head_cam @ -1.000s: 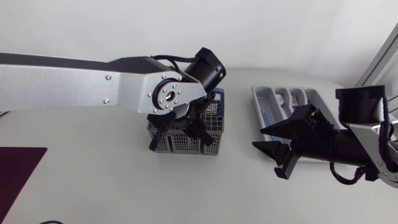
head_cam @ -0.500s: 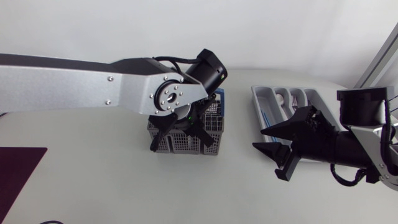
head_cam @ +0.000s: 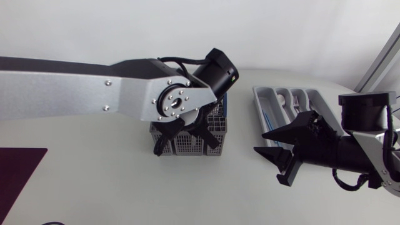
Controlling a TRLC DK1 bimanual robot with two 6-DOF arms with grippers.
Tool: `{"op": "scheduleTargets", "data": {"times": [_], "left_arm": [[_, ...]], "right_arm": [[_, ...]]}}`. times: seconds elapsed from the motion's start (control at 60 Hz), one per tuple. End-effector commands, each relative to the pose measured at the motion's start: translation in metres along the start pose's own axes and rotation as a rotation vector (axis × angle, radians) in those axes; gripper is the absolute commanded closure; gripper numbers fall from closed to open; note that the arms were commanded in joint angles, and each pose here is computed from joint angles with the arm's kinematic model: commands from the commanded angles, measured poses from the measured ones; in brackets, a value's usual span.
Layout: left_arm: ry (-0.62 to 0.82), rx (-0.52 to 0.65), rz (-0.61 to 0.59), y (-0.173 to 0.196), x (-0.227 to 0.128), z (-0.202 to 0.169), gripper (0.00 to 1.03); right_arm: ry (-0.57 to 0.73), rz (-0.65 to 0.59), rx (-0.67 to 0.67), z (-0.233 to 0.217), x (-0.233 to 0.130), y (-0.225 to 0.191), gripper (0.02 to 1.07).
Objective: Unload the cutlery basket into the drawer organizer.
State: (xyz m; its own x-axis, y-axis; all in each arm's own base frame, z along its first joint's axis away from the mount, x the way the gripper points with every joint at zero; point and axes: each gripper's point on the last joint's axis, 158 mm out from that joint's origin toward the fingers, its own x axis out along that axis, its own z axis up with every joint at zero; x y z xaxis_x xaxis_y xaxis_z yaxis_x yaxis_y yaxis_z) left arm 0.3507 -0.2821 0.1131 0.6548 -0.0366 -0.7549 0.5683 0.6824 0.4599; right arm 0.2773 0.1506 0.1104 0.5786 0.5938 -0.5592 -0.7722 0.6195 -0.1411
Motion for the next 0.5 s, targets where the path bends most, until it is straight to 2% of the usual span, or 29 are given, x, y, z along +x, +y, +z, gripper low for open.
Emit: {"op": "scheduleTargets", "data": {"times": [0.0,0.483], "left_arm": [[-0.063,0.003,0.016,0.005,-0.018,0.014,0.86],[-0.137,0.09,0.116,0.02,-0.05,0.028,0.86]], "right_arm": [[-0.004,0.017,0.009,-0.003,0.001,0.008,0.48],[-0.01,0.041,-0.005,0.003,0.004,0.018,0.48]]}}
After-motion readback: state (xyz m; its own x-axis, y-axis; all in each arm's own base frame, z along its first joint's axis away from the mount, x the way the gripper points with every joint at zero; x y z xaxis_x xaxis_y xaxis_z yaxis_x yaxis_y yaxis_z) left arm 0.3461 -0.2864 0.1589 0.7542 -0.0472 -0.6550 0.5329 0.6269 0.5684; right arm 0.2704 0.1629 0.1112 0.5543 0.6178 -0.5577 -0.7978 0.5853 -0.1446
